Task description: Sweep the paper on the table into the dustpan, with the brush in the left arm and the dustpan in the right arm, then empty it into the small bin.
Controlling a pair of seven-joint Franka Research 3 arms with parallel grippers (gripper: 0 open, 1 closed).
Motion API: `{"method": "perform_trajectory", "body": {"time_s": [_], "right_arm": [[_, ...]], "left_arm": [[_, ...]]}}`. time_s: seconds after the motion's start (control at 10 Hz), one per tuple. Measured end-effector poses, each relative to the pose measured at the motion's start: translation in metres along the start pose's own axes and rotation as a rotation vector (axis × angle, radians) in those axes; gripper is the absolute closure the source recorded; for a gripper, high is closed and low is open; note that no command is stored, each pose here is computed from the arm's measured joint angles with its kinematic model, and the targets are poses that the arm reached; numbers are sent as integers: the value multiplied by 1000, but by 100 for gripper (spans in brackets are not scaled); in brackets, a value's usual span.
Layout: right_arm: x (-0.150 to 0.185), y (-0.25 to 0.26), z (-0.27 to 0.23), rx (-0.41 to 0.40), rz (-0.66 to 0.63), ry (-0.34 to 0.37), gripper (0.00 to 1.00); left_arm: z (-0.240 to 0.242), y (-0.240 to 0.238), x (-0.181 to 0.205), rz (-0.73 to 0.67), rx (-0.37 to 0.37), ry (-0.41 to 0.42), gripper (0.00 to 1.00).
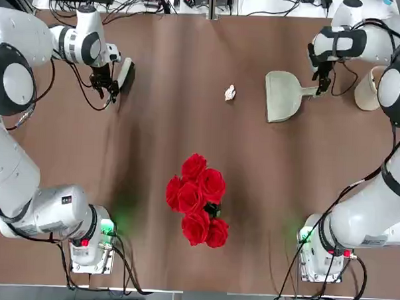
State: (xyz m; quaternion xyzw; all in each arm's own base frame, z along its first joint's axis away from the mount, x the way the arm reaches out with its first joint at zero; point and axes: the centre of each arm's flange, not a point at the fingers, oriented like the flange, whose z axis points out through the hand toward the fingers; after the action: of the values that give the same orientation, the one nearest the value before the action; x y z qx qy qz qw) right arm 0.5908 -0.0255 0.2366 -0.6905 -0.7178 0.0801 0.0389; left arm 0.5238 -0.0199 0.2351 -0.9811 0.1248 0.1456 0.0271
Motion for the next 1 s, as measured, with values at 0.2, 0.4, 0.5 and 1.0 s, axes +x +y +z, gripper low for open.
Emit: {"method": "perform_trajectory", "body": {"time_s": [0.2,0.4,0.5,1.0], "right_arm": [[3,0,0,0,-5,1,4],[4,0,0,0,-6,1,9],[4,0,0,0,-4,1,17],[3,0,0,0,5,2,39]], "left_arm": [[4,0,0,1,-2,-5,33],[3,0,0,1,-2,-2,38],[3,1,0,1,-2,-1,42],[-5,-1,5,-1,2,23,73]]}}
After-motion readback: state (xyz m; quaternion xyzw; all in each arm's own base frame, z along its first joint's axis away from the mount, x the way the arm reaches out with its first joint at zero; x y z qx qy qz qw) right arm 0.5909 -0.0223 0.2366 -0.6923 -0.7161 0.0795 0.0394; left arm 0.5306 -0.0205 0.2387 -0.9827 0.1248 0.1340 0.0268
